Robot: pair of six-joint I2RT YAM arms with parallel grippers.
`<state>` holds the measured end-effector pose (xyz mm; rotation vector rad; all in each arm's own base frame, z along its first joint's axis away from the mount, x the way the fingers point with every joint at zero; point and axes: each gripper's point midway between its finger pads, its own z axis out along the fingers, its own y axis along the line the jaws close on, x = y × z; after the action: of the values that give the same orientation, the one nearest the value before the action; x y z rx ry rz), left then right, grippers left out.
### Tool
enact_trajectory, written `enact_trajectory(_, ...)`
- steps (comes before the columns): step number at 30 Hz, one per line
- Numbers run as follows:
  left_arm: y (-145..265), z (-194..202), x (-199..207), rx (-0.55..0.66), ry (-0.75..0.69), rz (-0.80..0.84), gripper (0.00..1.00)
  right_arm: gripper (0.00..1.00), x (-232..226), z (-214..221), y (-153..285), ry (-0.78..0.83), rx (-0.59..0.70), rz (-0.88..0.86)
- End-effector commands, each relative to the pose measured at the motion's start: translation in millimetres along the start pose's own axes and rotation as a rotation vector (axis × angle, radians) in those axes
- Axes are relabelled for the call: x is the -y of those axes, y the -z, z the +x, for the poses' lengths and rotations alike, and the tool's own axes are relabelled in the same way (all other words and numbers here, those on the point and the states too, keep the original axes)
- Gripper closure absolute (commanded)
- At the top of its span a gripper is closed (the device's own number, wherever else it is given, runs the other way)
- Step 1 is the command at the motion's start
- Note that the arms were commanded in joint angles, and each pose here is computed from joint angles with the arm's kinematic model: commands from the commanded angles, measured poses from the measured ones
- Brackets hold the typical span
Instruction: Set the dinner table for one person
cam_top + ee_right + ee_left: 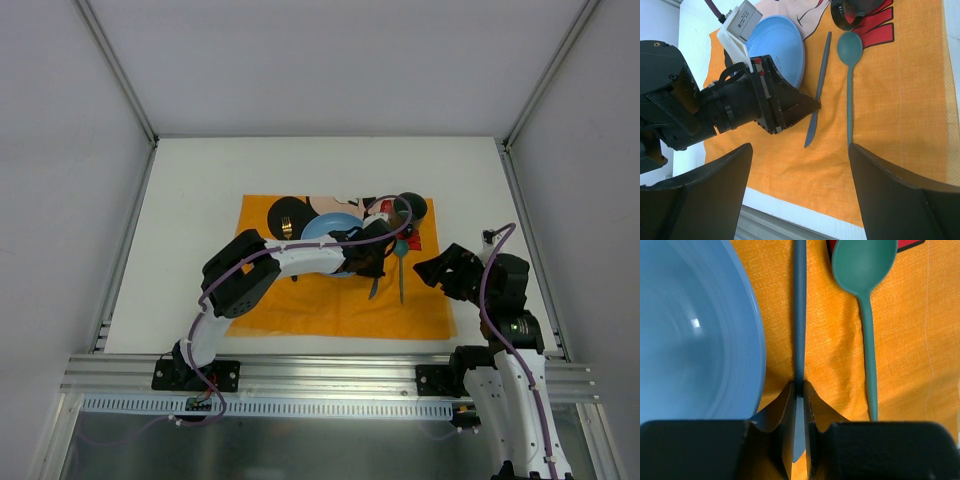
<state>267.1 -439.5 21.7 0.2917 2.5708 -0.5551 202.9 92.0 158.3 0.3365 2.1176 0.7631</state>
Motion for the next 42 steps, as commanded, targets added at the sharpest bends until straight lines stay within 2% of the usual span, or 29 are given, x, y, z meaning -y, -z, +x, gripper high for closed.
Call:
enact_trajectory(1, -8.7, 9.3, -17.8, -0.03, -0.007, -0.072, 0.95, 0.18, -2.5, -5.4, -0.1, 0.018, 0.021, -0.017)
enact_trajectory(4, -9.0, 10.8, -18.8, -0.035, -0.007, -0.075, 1.0, 0.18, -2.3, -5.5, 0.1, 0.017, 0.022, -0.016)
enact_trajectory(11, 2.1, 8.0, -16.2, -0.028, -0.005, -0.063, 1.0, 0.18, -5.9, -7.4, 1.9, 0.019, 0.025, -0.027)
enact_trajectory(18, 60.9, -16.3, 2.8, 0.038, -0.02, 0.04, 1.0, 0.18, -13.7, -12.0, 2.8, 0.016, 0.022, -0.05)
enact_trajectory(27, 115.0, -17.1, 31.2, 0.008, -0.034, 0.219, 1.0, 0.18, -26.7, -14.5, -9.2, -0.065, 0.018, -0.139)
enact_trajectory(35, 135.3, -10.3, 59.6, -0.071, -0.071, 0.364, 1.0, 0.35, -48.9, -29.2, -16.5, -0.102, 0.039, -0.218)
enact_trajectory(42, 146.2, -10.1, 66.8, -0.083, -0.064, 0.405, 1.0, 0.35, -65.0, -32.4, -31.9, -0.1, 0.016, -0.238)
